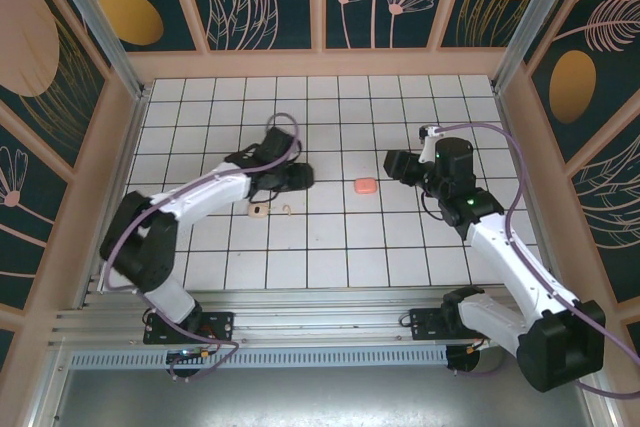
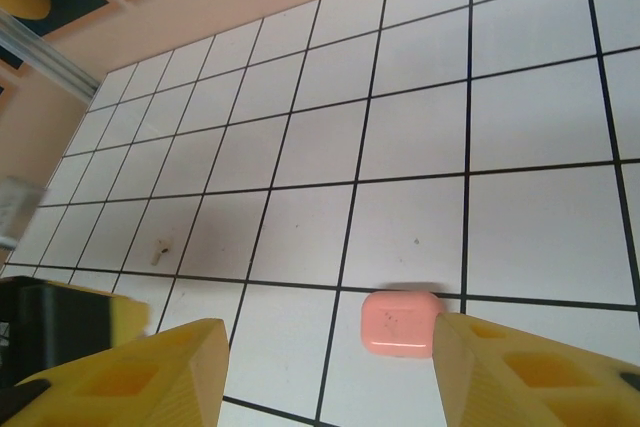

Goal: Insert wireless bluetooth earbuds into charging case

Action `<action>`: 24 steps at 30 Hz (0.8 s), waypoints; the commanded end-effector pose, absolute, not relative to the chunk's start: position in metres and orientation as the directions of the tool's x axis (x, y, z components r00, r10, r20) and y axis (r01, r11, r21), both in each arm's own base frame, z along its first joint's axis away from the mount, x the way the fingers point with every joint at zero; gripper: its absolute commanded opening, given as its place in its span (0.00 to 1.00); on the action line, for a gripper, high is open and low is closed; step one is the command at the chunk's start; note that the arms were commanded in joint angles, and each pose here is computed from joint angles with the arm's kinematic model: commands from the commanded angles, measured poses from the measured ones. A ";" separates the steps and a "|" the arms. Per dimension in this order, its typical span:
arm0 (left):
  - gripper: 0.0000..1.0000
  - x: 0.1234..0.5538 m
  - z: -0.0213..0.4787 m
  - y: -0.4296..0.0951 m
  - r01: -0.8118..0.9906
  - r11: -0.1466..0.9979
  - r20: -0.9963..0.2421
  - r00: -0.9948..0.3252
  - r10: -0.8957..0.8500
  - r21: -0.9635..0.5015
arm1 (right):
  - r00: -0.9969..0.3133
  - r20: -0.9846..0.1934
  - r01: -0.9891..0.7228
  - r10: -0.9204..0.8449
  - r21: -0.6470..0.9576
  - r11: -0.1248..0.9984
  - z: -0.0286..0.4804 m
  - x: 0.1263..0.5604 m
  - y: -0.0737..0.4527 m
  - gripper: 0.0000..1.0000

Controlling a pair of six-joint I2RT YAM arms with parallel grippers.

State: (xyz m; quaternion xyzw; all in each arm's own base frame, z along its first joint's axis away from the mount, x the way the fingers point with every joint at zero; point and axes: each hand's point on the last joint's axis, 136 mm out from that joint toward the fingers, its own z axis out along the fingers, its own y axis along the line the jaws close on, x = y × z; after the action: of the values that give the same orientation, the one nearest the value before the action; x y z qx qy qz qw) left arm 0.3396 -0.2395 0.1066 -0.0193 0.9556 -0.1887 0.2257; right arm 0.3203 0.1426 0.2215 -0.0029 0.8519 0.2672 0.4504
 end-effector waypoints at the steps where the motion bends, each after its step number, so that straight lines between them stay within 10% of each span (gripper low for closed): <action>1: 0.58 0.320 0.101 -0.177 -0.051 0.977 -0.413 -0.901 -0.134 -0.205 | -0.611 -0.751 -0.246 0.252 0.482 0.841 0.221 0.323 0.147 0.57; 24: 0.73 0.289 0.018 -0.138 -0.077 0.991 -0.173 -0.980 -0.095 -0.110 | -0.641 -0.726 -0.250 0.248 0.503 0.827 0.220 0.324 0.157 0.57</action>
State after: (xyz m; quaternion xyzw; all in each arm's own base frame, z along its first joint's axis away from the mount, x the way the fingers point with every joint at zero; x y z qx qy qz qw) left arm 0.2891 -0.1375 0.0230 -0.0524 0.9929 -0.0474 0.0952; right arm 0.3216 0.1526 0.2023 0.0020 0.8657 0.2842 0.4121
